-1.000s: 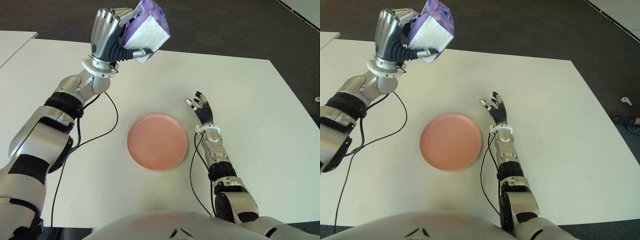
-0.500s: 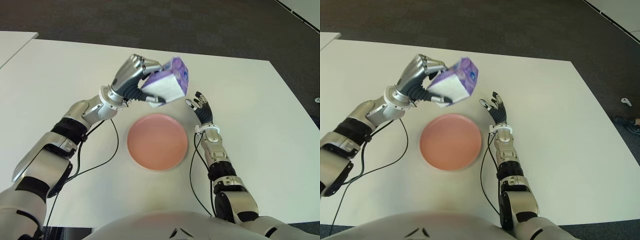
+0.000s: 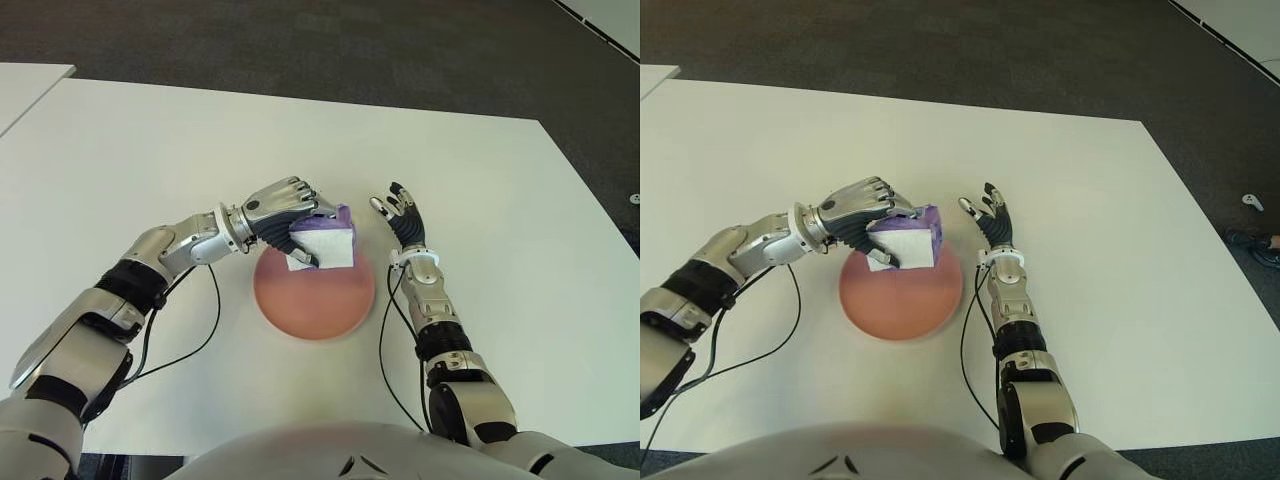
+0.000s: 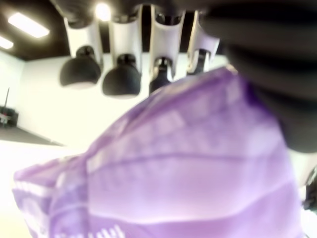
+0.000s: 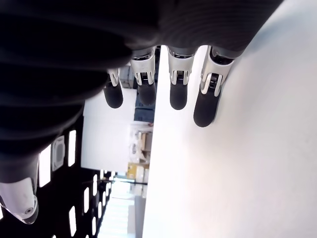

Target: Put the tissue paper into the plate.

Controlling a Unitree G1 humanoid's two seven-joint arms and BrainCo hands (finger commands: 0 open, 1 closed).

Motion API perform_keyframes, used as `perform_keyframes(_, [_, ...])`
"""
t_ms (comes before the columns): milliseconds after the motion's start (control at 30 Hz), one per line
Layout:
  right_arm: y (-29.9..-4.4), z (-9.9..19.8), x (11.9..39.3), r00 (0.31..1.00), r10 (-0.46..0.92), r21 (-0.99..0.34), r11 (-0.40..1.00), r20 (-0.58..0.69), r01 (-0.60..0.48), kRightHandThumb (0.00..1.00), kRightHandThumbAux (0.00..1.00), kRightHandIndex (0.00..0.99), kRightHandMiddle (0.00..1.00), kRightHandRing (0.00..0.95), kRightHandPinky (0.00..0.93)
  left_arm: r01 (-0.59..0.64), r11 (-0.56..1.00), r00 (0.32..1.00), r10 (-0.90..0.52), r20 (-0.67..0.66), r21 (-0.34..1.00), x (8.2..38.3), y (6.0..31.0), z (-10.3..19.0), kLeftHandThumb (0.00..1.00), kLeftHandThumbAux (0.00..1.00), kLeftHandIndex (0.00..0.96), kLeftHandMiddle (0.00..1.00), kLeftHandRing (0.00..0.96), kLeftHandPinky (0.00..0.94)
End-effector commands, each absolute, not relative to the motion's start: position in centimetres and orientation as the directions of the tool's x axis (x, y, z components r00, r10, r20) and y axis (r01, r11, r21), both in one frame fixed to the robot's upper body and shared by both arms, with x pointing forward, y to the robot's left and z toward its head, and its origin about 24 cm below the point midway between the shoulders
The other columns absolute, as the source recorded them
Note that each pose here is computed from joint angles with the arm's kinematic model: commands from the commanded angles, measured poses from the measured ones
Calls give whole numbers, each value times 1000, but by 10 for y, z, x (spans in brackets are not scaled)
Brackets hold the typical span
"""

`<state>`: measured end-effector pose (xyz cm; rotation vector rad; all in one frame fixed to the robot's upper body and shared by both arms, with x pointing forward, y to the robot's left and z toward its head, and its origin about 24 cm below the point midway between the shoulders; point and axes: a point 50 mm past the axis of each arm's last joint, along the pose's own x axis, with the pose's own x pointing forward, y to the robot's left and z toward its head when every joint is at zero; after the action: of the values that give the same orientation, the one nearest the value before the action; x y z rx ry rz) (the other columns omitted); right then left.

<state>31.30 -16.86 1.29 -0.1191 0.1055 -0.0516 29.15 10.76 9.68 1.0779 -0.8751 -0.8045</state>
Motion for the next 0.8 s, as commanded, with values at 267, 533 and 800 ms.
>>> perform_keyframes(267, [-169, -11, 301, 975, -58, -109, 993, -217, 35, 157, 568, 98, 97, 89, 128, 246, 187, 508, -860, 37, 951, 287, 110, 93, 748, 698, 443, 831, 841, 831])
perform_keyframes(533, [-168, -11, 301, 975, -56, -109, 994, -216, 33, 155, 562, 97, 98, 90, 130, 338, 254, 569, -822, 18, 906, 285, 109, 86, 777, 704, 367, 832, 844, 844])
perform_keyframes(800, [-168, -11, 301, 974, -57, -109, 993, -217, 33, 150, 555, 95, 97, 89, 125, 312, 364, 692, -720, 53, 877, 270, 99, 70, 677, 699, 335, 654, 683, 727])
